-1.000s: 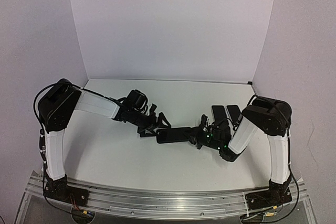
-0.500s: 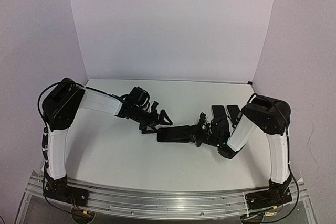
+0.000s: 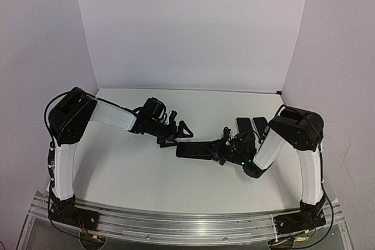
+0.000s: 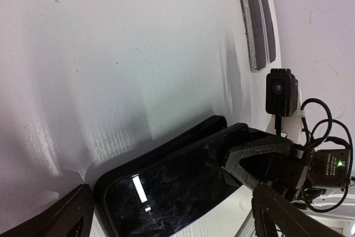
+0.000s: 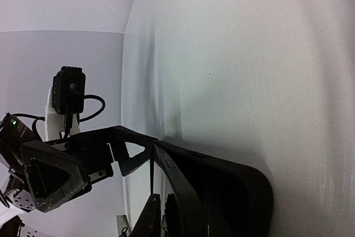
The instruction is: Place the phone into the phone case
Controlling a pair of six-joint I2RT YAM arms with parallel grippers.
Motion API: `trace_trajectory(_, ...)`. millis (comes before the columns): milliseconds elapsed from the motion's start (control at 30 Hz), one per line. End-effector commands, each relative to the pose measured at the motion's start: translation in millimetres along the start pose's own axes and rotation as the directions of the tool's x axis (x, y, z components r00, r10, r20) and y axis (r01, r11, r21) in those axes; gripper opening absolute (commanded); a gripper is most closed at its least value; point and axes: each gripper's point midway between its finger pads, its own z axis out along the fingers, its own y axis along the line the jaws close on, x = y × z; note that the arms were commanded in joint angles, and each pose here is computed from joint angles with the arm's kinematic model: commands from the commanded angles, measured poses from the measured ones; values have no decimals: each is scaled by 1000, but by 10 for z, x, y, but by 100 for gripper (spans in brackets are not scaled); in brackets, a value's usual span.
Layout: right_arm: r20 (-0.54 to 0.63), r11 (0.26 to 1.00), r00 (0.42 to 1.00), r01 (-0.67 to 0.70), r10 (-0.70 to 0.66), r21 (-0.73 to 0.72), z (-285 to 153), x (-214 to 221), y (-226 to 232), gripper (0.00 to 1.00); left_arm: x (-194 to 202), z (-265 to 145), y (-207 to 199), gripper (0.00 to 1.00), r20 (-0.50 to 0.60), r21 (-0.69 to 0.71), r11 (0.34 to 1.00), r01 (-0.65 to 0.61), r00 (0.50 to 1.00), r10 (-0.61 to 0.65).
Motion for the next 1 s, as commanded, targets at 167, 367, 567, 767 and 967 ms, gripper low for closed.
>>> trace_trajectory(167,-17,967,999,-25,30,252,-167,146,-623,22,255,93,106,100,-27,-37,999,9,1000,-10)
trace_trajectory(367,3,959,1000,-9,9,283,-254,86,-547,28,189,28,125,100,3,-80,997,-1,1000,1)
trace_trajectory(567,4,947,1000,-11,10,320,-302,61,-490,32,150,2,111,100,16,-94,996,-9,1000,11)
trace_trajectory(767,20,938,1000,-12,6,346,-357,27,-488,33,146,-3,122,100,16,-99,995,-11,1000,13)
trace_trajectory(967,20,928,1000,-6,-2,371,-408,6,-432,34,145,-6,133,100,16,-103,994,-20,1000,22)
